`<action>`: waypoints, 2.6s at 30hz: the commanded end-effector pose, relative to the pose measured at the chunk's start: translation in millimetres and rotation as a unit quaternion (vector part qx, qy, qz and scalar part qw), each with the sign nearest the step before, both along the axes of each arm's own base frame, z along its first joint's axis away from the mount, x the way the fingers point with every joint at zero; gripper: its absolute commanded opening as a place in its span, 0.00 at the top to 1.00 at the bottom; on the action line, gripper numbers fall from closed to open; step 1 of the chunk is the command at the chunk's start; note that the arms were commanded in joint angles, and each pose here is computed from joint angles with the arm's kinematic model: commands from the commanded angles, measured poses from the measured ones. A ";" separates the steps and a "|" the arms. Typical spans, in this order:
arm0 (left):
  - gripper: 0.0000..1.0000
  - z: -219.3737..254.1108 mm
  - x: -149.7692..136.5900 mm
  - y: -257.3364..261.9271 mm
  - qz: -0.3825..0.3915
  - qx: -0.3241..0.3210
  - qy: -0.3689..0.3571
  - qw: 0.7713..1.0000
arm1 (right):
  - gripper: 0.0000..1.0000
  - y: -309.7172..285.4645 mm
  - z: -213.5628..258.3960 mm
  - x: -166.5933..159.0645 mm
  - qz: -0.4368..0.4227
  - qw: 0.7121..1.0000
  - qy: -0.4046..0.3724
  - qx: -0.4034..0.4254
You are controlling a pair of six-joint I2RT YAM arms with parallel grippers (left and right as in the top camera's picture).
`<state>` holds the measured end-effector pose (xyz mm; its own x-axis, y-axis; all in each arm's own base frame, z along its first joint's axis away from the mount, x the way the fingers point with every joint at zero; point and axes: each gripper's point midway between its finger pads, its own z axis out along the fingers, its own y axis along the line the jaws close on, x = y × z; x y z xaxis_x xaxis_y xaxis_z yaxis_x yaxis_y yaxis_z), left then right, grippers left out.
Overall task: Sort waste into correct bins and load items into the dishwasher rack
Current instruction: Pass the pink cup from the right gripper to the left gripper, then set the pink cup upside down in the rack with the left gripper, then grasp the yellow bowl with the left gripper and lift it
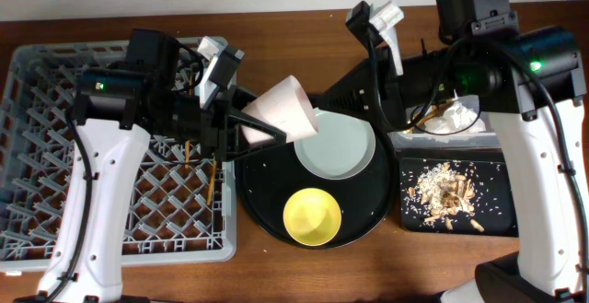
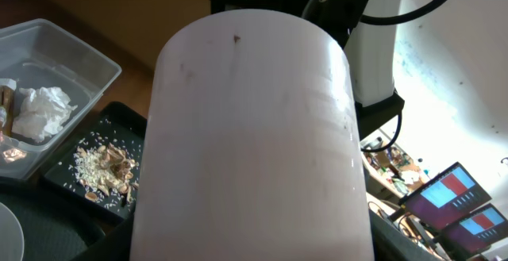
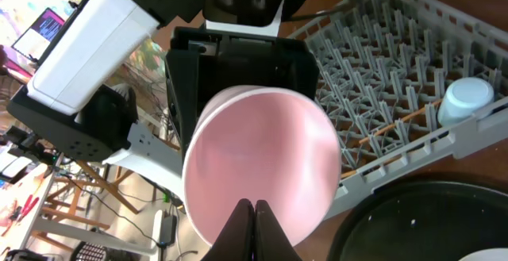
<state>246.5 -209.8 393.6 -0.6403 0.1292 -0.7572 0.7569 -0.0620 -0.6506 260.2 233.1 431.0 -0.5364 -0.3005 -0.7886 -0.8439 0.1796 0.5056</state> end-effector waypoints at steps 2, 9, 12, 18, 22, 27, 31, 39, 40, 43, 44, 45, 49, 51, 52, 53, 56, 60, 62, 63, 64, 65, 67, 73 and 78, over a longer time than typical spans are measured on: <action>0.82 4.8 -1.8 1.0 -0.001 -0.010 -0.006 1.000 | 0.96 20.2 -24.1 -6.8 0.031 0.999 0.016 -0.023; 0.82 4.4 -0.8 1.0 0.000 -0.009 -0.011 1.000 | 0.96 31.3 -51.3 -34.7 0.057 0.993 0.073 -0.076; 0.82 4.7 0.9 1.3 0.001 -0.010 -0.019 1.000 | 0.96 28.2 -55.5 -37.9 0.054 0.991 0.086 -0.088; 0.82 -3.0 19.8 22.4 0.048 0.014 -0.021 0.999 | 0.96 21.3 -62.7 -45.5 0.053 0.987 0.101 -0.112; 0.82 -41.8 52.0 83.8 0.166 0.127 0.011 0.978 | 0.95 0.0 -72.8 -25.9 -0.011 0.982 0.113 -0.150; 0.82 -119.8 80.4 166.3 0.341 0.370 0.153 0.850 | 0.94 -34.7 -102.8 1.8 -0.117 0.952 0.119 -0.256; 0.82 -154.0 98.4 199.3 0.445 0.464 0.191 0.742 | 0.94 -35.7 -103.6 3.0 -0.120 0.951 0.116 -0.259; 0.82 -238.9 116.1 199.4 0.475 0.490 0.198 0.703 | 0.91 -38.9 -106.2 4.0 -0.125 0.948 0.114 -0.269; 0.82 -246.6 117.2 199.4 0.477 0.489 0.197 0.704 | 0.91 -38.8 -106.2 3.9 -0.124 0.948 0.114 -0.269; 0.81 -263.4 121.1 197.4 0.479 0.480 0.191 0.710 | 0.90 -38.8 -106.1 3.9 -0.124 0.948 0.114 -0.269; 0.80 -266.0 123.3 193.8 0.477 0.471 0.190 0.717 | 0.90 -38.8 -106.1 3.9 -0.124 0.948 0.114 -0.269; 0.81 -267.2 124.2 194.0 0.478 0.471 0.188 0.717 | 0.90 -38.9 -106.2 4.0 -0.125 0.948 0.114 -0.269; 0.80 -277.3 135.0 194.4 0.480 0.469 0.185 0.718 | 0.90 -38.8 -106.1 3.9 -0.124 0.948 0.114 -0.269; 0.79 -282.0 139.9 194.6 0.480 0.468 0.184 0.718 | 0.90 -38.8 -106.2 3.9 -0.124 0.948 0.114 -0.269; 0.74 -285.6 140.9 194.6 0.479 0.470 0.187 0.718 | 0.90 -38.8 -106.2 3.9 -0.124 0.948 0.114 -0.269; 0.73 -288.1 140.9 194.6 0.477 0.471 0.189 0.717 | 0.90 -38.8 -106.2 3.9 -0.124 0.948 0.114 -0.270; 0.30 -288.2 142.9 189.3 0.471 0.460 0.192 0.728 | 0.89 -38.8 -106.2 3.9 -0.124 0.948 0.114 -0.270; 0.01 -254.1 155.9 178.9 0.472 0.424 0.169 0.754 | 0.81 -38.8 -106.2 3.8 -0.124 0.948 0.114 -0.270; 0.01 -221.1 157.9 177.7 0.483 0.408 0.146 0.761 | 0.54 -38.3 -105.8 3.4 -0.123 0.949 0.115 -0.268; 0.01 -204.5 156.3 177.8 0.489 0.401 0.136 0.763 | 0.16 -37.9 -105.5 2.8 -0.122 0.949 0.116 -0.267; 0.01 -184.5 152.5 177.7 0.496 0.393 0.122 0.764 | 0.01 -38.3 -106.2 0.8 -0.121 0.948 0.120 -0.269; 0.01 -158.3 144.5 177.2 0.506 0.381 0.102 0.767 | 0.01 -37.5 -108.1 -0.1 -0.118 0.947 0.123 -0.271; 0.01 -124.7 124.2 175.9 0.530 0.353 0.096 0.765 | 0.01 -33.7 -115.8 -5.0 -0.107 0.945 0.131 -0.279; 0.01 -88.2 33.5 210.4 0.600 0.402 0.078 0.687 | 0.08 20.6 -180.8 -28.9 -0.065 0.929 0.181 -0.317; 0.01 -108.1 0.9 212.3 0.575 0.445 0.125 0.674 | 0.59 54.4 -263.8 -38.8 -0.159 0.886 0.171 -0.401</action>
<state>254.1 -3.0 287.3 -0.7897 -0.2209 -0.5723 -0.1401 0.9732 -0.1823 227.3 282.9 193.3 -0.8124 -0.5485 -0.1978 -0.5781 0.7138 0.3954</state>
